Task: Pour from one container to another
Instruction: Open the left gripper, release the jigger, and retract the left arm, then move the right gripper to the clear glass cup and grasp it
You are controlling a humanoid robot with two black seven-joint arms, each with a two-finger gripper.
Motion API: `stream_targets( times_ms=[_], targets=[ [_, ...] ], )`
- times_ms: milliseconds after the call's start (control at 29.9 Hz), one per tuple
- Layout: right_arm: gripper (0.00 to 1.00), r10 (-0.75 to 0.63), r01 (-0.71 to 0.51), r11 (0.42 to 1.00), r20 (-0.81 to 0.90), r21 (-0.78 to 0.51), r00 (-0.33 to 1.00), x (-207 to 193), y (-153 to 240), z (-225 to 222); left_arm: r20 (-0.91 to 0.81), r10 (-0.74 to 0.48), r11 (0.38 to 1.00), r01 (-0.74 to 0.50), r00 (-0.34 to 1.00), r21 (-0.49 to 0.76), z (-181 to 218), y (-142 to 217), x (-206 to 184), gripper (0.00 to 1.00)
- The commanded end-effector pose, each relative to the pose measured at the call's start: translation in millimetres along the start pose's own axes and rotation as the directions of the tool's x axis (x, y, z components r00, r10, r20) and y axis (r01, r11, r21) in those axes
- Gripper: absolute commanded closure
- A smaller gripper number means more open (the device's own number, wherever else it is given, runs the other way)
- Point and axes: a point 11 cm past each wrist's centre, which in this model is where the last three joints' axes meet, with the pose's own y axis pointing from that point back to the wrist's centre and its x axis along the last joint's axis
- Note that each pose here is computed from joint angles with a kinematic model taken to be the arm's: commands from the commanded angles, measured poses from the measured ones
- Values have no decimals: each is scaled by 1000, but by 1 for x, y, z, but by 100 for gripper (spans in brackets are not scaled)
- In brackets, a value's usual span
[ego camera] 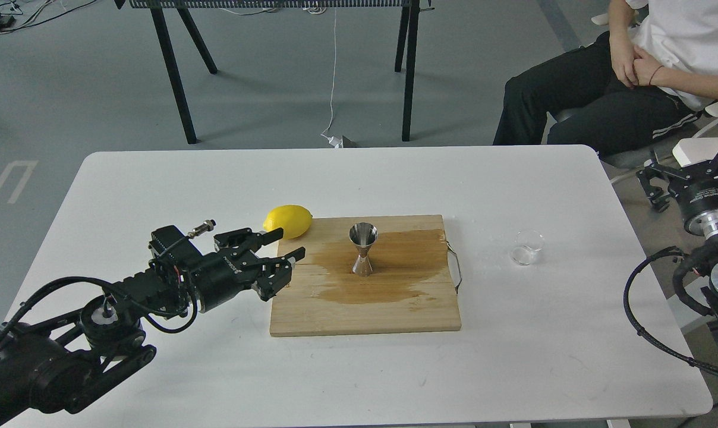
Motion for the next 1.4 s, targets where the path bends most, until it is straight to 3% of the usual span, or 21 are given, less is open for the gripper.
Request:
stream_targets(
  times_ms=[0, 167, 368, 501, 635, 802, 969, 1136, 1370],
  targets=[
    [0, 3, -3, 1000, -2, -8, 1000, 1, 1, 2, 2, 93, 995, -93, 996, 46, -13, 1, 27, 25],
    [0, 14, -14, 1000, -2, -3, 1000, 7, 5, 1, 14, 185, 980, -185, 983, 72, -24, -2, 55, 6],
    [0, 3, -3, 1000, -15, 23, 1000, 4, 4, -13, -307, 399, 915, -396, 864, 74, -33, -10, 115, 1],
    [0, -82, 84, 996, -74, 29, 994, -20, -3, -42, -584, 474, 862, -481, 658, 157, -48, -12, 150, 1],
    [0, -115, 115, 993, -98, -15, 989, -24, 7, -43, -787, 513, 787, -553, 341, 274, -68, -9, 182, 0],
    [0, -115, 129, 986, 119, -110, 986, -21, 40, -10, -907, 409, 726, -565, -103, 392, -100, 4, 191, 0],
    [0, -141, 195, 970, 318, -145, 938, -40, 75, 17, -849, 290, 684, -525, -442, 507, -131, 4, 166, 0],
    [0, -57, 143, 972, 402, -185, 914, -22, 108, 40, -808, 229, 666, -518, -543, 537, -143, 5, 162, 0],
    [1, 107, 22, 974, 543, -226, 833, -9, 138, 73, -800, 221, 661, -517, -558, 544, -141, 2, 162, 0]
  ],
)
